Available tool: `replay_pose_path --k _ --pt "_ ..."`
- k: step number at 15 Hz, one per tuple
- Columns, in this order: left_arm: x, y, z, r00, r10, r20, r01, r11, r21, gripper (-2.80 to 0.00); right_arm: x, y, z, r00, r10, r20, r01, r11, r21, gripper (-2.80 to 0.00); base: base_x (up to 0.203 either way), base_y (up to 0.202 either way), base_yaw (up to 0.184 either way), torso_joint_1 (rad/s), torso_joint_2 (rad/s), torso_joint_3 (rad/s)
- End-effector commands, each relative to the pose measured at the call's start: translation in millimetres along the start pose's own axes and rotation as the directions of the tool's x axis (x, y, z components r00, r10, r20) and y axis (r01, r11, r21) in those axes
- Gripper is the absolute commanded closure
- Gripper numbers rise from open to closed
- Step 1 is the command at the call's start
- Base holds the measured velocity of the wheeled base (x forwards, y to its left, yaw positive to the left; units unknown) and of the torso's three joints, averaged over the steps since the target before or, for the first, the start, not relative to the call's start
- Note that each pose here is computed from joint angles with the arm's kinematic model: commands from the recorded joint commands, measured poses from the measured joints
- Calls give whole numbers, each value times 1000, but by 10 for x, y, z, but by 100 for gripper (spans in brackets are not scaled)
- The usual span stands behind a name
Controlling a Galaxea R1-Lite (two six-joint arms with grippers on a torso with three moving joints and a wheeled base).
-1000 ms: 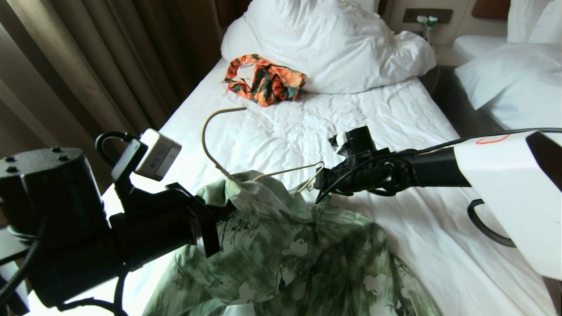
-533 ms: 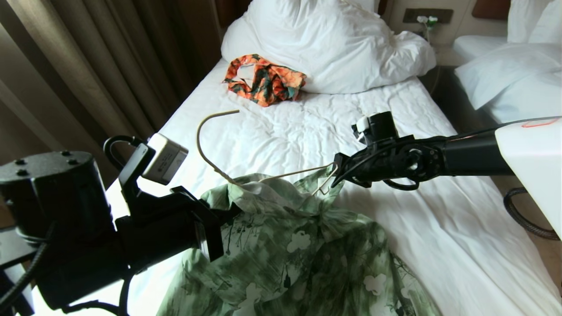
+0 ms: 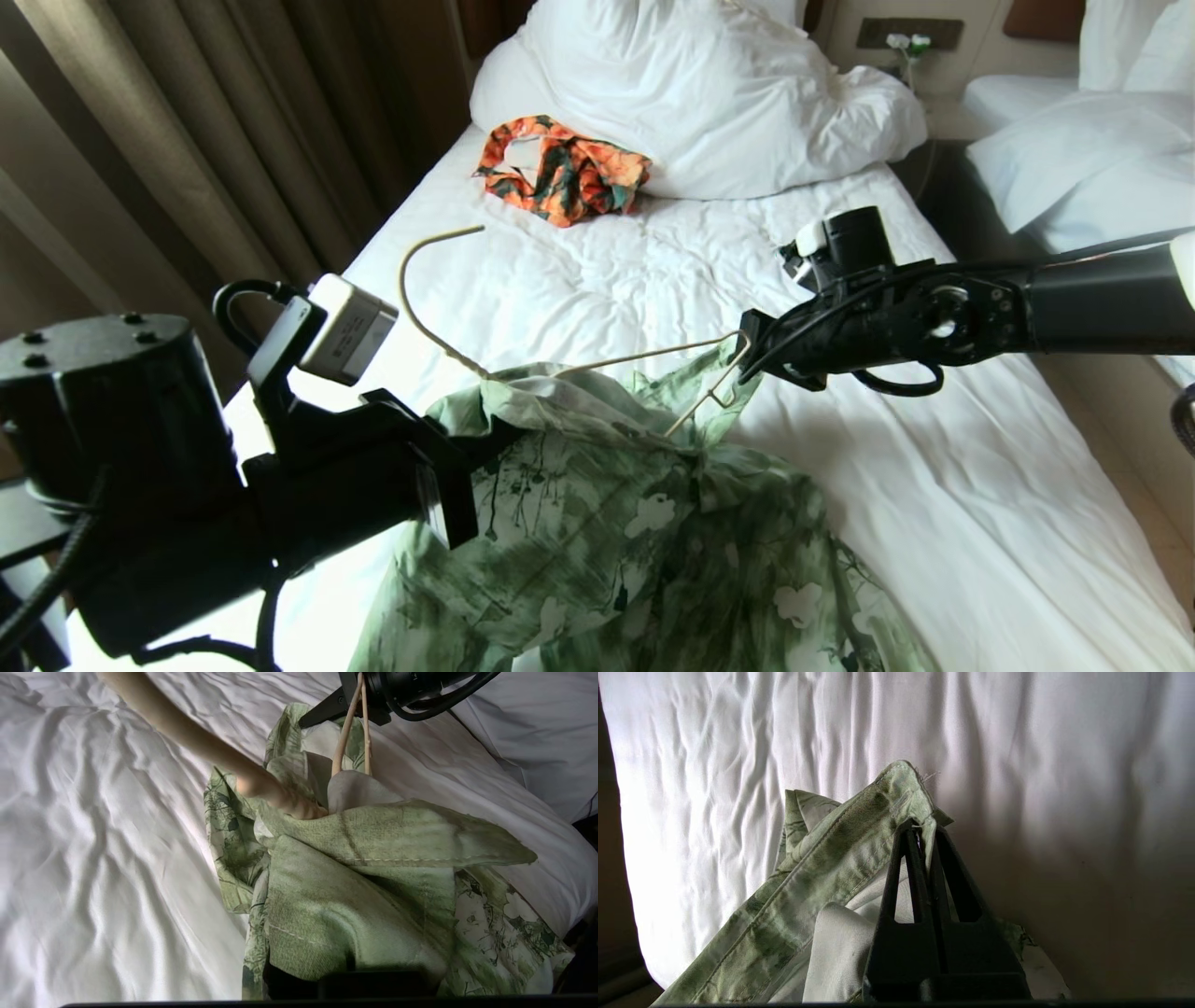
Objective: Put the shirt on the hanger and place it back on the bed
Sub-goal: Hook the other side of the shirt onto the hanger
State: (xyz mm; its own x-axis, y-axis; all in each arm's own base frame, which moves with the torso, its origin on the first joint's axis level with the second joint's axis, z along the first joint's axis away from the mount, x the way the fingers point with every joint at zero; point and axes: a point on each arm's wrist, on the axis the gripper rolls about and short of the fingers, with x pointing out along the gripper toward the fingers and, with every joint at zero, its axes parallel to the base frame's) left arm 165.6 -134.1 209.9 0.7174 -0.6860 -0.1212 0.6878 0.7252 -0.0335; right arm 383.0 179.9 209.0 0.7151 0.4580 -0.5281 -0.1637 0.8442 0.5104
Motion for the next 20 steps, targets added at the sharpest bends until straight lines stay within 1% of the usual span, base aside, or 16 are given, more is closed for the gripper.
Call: replay_pose_path --k 1,3,4,6,9,12,14,15,17,20 --pt "-54 -15 42 1000 -5 25 4 1000 2 0 -108 -16 74 1000 0 24 -1 1000 9 0 0 0 0 0 0 0" --pt "-192 -44 135 997 -15 73 15 1000 7 0 -72 -96 75 1000 -18 19 18 1000 20 0 0 0 0 0 0 0" --pt "-234 -90 149 996 -36 76 36 999 10 0 -37 -135 73 1000 -26 14 26 999 25 0 0 0 0 0 0 0" --pt "-259 -108 126 998 -43 48 43 999 9 0 -13 -165 80 999 -31 15 31 999 30 0 0 0 0 0 0 0" --pt "-243 -156 54 998 -68 16 68 998 10 0 -97 -119 132 999 -16 40 15 1000 26 0 0 0 0 0 0 0" --pt "-186 -165 56 998 -69 8 69 998 12 0 -272 -17 160 998 10 57 -12 1000 21 0 0 0 0 0 0 0" --pt "-170 -180 57 997 -75 6 75 997 13 0 -433 91 173 997 36 70 -39 999 34 0 0 0 0 0 0 0" --pt "-146 -192 47 997 -77 -2 77 997 15 0 -539 153 176 996 50 71 -52 998 32 0 0 0 0 0 0 0" --pt "-101 -195 48 998 -64 -8 64 998 15 0 -731 284 125 997 69 42 -70 997 20 0 0 0 0 0 0 0" --pt "-79 -238 28 997 -74 -19 74 997 17 0 -978 391 139 993 102 62 -102 995 8 0 0 0 0 0 0 0"
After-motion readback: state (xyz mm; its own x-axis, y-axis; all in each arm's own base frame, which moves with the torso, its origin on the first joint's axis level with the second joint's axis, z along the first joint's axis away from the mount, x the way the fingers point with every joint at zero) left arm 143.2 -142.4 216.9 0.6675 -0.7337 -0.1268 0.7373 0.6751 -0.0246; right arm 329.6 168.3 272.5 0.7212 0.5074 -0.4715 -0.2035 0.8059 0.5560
